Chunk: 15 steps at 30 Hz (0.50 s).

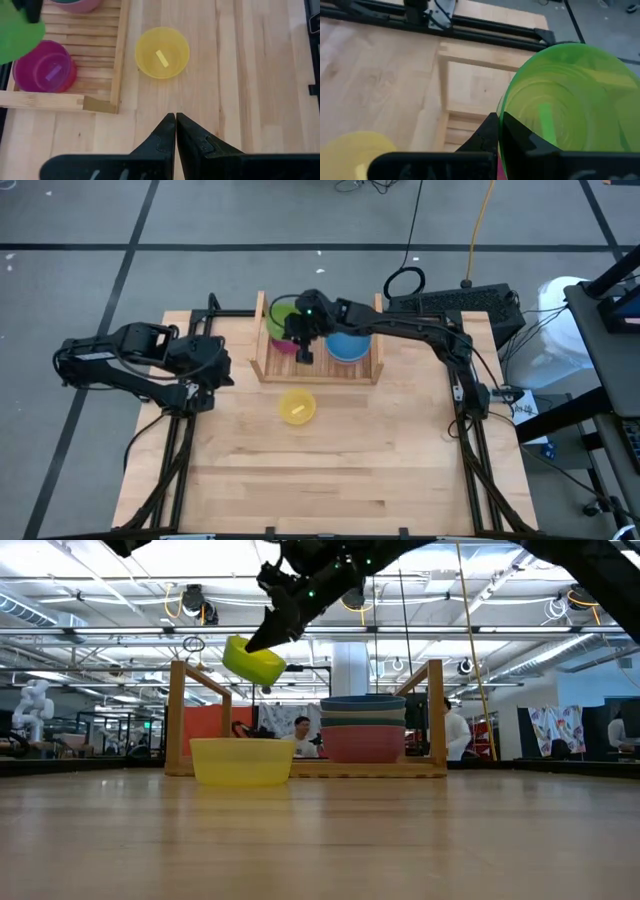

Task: Place and stack bowls onto a shelf
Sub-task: Stack the green bowl into the violet bowl on the shelf

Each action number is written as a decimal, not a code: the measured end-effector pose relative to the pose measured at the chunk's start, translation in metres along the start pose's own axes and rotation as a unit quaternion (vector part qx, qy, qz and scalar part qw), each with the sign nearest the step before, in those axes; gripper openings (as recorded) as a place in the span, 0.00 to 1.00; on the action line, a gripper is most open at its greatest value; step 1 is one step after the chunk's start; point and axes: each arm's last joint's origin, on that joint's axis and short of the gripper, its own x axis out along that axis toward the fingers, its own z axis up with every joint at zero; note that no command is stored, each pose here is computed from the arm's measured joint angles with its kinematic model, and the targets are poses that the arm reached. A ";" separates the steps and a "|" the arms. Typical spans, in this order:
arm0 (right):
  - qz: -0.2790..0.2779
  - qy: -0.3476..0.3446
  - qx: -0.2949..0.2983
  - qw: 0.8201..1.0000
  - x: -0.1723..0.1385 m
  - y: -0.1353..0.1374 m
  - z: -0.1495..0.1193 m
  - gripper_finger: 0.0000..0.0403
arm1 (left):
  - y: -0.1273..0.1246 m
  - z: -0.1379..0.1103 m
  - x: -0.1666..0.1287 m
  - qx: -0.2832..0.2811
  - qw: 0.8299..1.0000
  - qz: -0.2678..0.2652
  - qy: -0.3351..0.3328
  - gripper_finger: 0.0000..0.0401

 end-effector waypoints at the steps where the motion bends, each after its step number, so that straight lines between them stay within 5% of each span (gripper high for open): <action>1: 0.000 -0.002 0.000 1.000 0.001 -0.004 -0.002 0.00 | 0.000 -0.001 -0.001 0.000 1.000 0.000 -0.002 0.05; 15: 0.036 0.013 0.018 0.999 0.041 -0.028 -0.040 0.00 | 0.000 -0.002 -0.004 0.002 1.000 -0.001 -0.011 0.05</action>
